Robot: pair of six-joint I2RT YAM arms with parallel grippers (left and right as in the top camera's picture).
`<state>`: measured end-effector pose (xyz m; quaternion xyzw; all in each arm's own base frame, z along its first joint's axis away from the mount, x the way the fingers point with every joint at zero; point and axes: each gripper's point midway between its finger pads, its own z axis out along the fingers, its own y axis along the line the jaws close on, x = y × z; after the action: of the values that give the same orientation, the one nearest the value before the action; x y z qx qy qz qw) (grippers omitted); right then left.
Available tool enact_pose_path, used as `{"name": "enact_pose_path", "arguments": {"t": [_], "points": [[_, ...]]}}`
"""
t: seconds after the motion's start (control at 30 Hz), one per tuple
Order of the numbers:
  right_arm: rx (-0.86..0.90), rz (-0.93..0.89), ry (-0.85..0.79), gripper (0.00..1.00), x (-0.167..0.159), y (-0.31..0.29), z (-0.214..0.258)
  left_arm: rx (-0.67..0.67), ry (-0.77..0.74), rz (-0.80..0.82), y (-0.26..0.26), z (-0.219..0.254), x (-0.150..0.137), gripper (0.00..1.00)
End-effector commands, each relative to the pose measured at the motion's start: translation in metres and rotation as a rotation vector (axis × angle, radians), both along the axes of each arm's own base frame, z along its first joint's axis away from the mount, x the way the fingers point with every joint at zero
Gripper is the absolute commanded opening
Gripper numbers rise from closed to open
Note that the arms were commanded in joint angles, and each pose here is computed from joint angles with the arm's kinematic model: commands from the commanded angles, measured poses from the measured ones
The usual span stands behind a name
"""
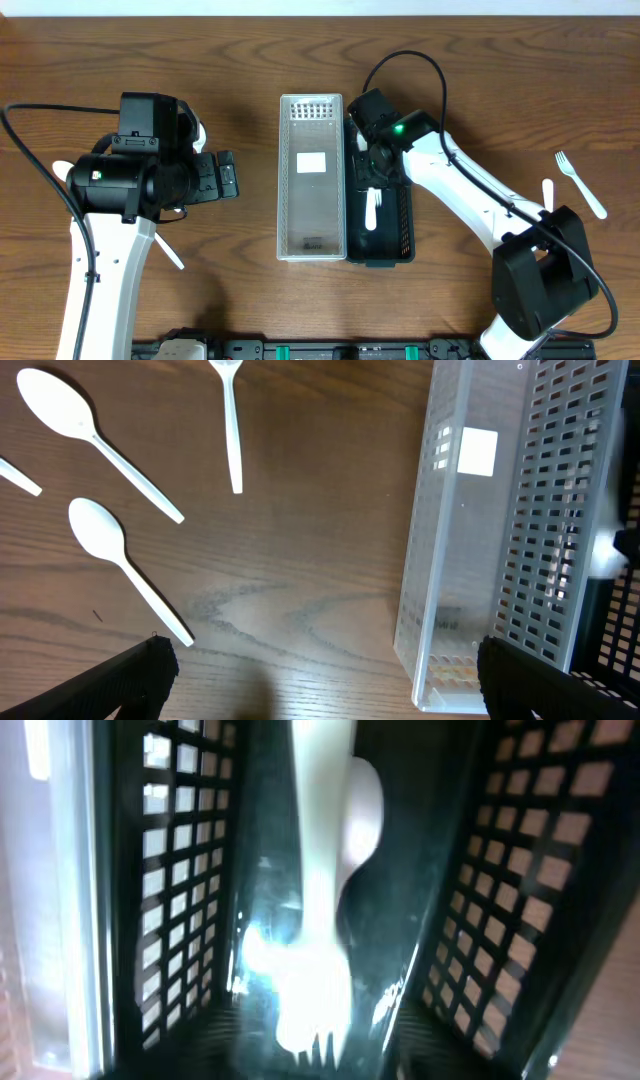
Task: Pack container
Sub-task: 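Carry the fork with the right gripper and release it in the black basket, then move the right gripper to the second white fork and grasp it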
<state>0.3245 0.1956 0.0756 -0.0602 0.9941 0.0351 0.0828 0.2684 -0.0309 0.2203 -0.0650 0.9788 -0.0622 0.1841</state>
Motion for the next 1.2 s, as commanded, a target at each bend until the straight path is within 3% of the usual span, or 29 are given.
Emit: {"name": "enact_pose_path", "arguments": {"t": [0.0, 0.17, 0.3, 0.4, 0.57, 0.7, 0.83, 1.17], "points": [[0.016, 0.005, -0.063, 0.99, 0.007, -0.004, 0.024, 0.017, -0.028, -0.013, 0.002, 0.007, 0.002, 0.98], [0.005, -0.111, -0.201, 0.99, 0.025, -0.051, 0.088, 0.017, -0.029, -0.013, 0.002, 0.007, 0.002, 0.98], [-0.020, -0.355, -0.316, 0.99, 0.026, -0.139, 0.146, 0.017, -0.029, -0.013, 0.002, 0.007, 0.002, 0.98], [-0.067, -0.530, -0.314, 0.99, 0.011, -0.214, 0.157, 0.016, -0.031, -0.013, 0.002, 0.008, 0.003, 0.98], [-0.132, -0.723, -0.163, 0.99, -0.028, -0.304, 0.116, 0.016, -0.033, -0.013, 0.002, 0.008, 0.003, 0.98], [-0.099, -0.761, -0.076, 0.99, -0.051, -0.333, 0.060, 0.016, -0.036, -0.013, 0.002, 0.008, 0.004, 0.98], [-0.008, -0.753, -0.065, 0.99, -0.060, -0.343, 0.011, 0.018, -0.036, -0.017, 0.002, 0.008, 0.004, 0.98], [-0.033, -0.711, -0.060, 0.99, -0.051, -0.372, -0.031, 0.017, -0.036, -0.016, 0.002, 0.008, 0.004, 0.98]]}}
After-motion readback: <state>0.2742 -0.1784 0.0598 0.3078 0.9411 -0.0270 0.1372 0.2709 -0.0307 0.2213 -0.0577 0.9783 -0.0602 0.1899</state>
